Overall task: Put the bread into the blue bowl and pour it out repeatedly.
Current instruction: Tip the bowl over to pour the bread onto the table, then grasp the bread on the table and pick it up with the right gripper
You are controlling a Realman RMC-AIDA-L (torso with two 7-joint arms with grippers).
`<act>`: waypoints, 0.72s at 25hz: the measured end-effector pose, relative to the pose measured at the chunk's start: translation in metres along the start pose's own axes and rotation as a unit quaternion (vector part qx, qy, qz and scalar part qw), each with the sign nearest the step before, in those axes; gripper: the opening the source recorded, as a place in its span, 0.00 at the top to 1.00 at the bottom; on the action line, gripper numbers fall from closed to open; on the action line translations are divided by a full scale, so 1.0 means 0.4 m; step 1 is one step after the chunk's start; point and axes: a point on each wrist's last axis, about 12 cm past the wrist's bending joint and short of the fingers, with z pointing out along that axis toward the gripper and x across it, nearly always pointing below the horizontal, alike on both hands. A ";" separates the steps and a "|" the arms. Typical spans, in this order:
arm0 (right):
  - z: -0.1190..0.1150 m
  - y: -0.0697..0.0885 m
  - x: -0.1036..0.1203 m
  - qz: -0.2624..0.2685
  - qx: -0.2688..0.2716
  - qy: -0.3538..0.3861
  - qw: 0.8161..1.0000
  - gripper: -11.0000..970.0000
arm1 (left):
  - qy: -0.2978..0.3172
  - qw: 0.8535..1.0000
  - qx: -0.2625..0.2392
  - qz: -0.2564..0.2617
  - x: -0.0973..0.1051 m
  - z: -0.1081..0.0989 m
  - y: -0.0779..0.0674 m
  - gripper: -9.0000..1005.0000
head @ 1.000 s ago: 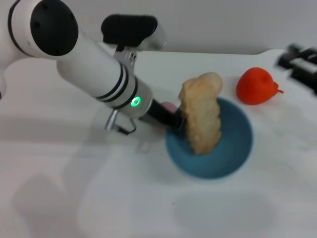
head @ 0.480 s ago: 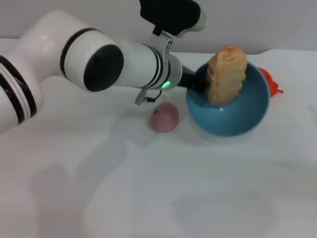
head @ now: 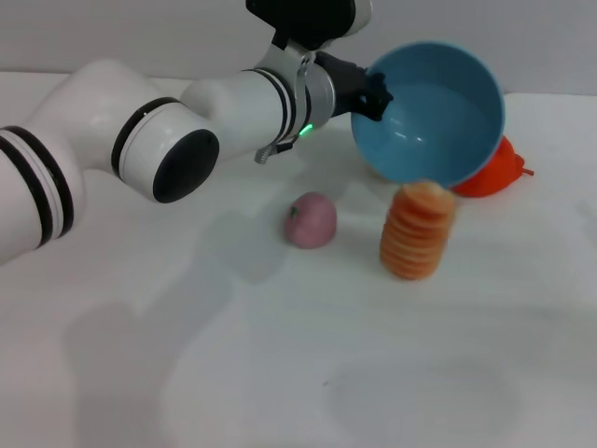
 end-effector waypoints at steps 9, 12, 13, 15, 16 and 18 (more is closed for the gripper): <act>0.009 -0.001 -0.003 -0.001 -0.001 -0.002 1.000 0.51 | -0.043 0.999 -0.017 0.003 0.002 0.004 0.026 0.99; 0.017 -0.003 -0.002 -0.002 0.001 0.002 1.000 0.51 | -0.052 0.998 -0.019 -0.003 -0.003 0.003 0.029 0.99; 0.020 -0.003 -0.002 -0.002 0.001 0.003 1.000 0.51 | -0.053 0.998 -0.019 -0.004 -0.003 0.003 0.030 0.99; 0.023 -0.004 0.000 -0.003 0.001 0.006 1.000 0.51 | -0.054 0.998 -0.020 -0.007 -0.004 0.003 0.030 0.99; 0.026 -0.003 0.000 -0.003 0.000 0.009 1.000 0.51 | -0.052 0.998 -0.020 -0.011 -0.004 0.003 0.031 0.99; 0.032 -0.001 0.004 -0.006 -0.006 0.019 1.000 0.51 | -0.047 0.998 -0.021 -0.031 -0.005 0.003 0.035 0.99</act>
